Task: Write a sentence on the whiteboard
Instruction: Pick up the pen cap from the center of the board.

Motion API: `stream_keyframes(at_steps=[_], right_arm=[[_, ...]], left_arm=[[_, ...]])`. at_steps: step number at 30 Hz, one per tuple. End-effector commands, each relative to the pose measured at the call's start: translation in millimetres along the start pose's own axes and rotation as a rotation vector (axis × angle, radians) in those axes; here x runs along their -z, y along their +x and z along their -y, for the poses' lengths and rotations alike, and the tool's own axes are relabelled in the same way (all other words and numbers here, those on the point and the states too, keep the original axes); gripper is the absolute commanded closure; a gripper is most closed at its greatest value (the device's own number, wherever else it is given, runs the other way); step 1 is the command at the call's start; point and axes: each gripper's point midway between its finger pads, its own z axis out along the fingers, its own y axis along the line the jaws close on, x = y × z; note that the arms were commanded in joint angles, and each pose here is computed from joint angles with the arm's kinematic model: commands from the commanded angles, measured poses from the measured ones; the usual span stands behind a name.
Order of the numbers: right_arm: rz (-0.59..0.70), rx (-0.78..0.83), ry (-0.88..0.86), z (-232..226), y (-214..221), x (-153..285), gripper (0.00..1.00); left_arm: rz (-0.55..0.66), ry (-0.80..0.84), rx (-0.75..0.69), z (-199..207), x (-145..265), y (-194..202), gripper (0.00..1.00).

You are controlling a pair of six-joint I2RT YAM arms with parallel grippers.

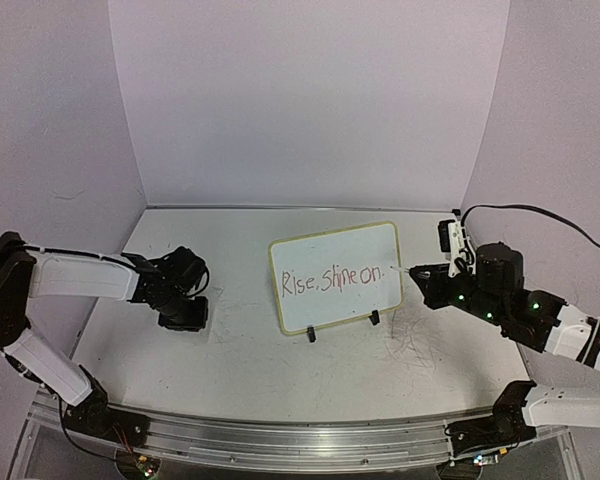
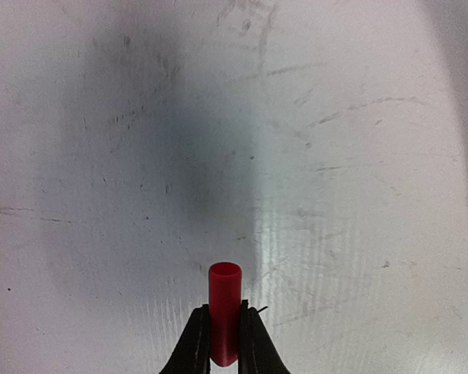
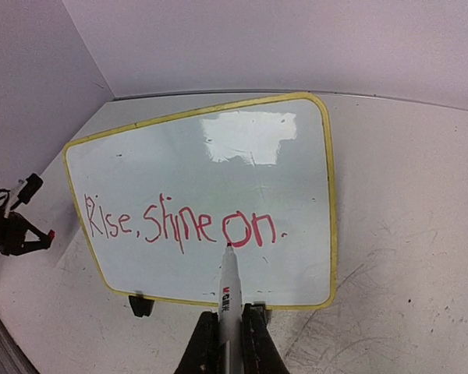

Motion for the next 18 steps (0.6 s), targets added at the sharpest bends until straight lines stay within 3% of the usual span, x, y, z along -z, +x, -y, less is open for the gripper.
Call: stream_keyframes(at_steps=[1,4,6,10,15,18], right_arm=[[0.057,-0.017,-0.149,-31.8,-31.0,4.4,1.00],[0.019,-0.035,-0.306,-61.5,-32.2,3.6,1.00],[-0.026,-0.035,-0.436,-85.4,-30.2,2.5,1.00],[-0.102,-0.048,-0.631,-118.9,-25.4,1.5,1.00],[-0.135,-0.073,-0.736,-134.2,-22.3,5.3,1.00],[-0.154,-0.067,-0.772,-139.4,-18.2,7.1,1.00]], left_arm=[[0.268,0.189,-0.145,41.2,86.1,-63.9,1.00],[0.379,0.313,-0.341,74.1,133.5,-75.2,1.00],[0.433,0.410,-0.536,116.4,164.0,-63.1,1.00],[0.550,0.369,-0.834,168.4,189.8,-40.1,1.00],[0.618,0.309,-1.146,209.8,177.2,3.3,1.00],[0.628,0.258,-1.260,221.9,159.6,13.8,1.00]])
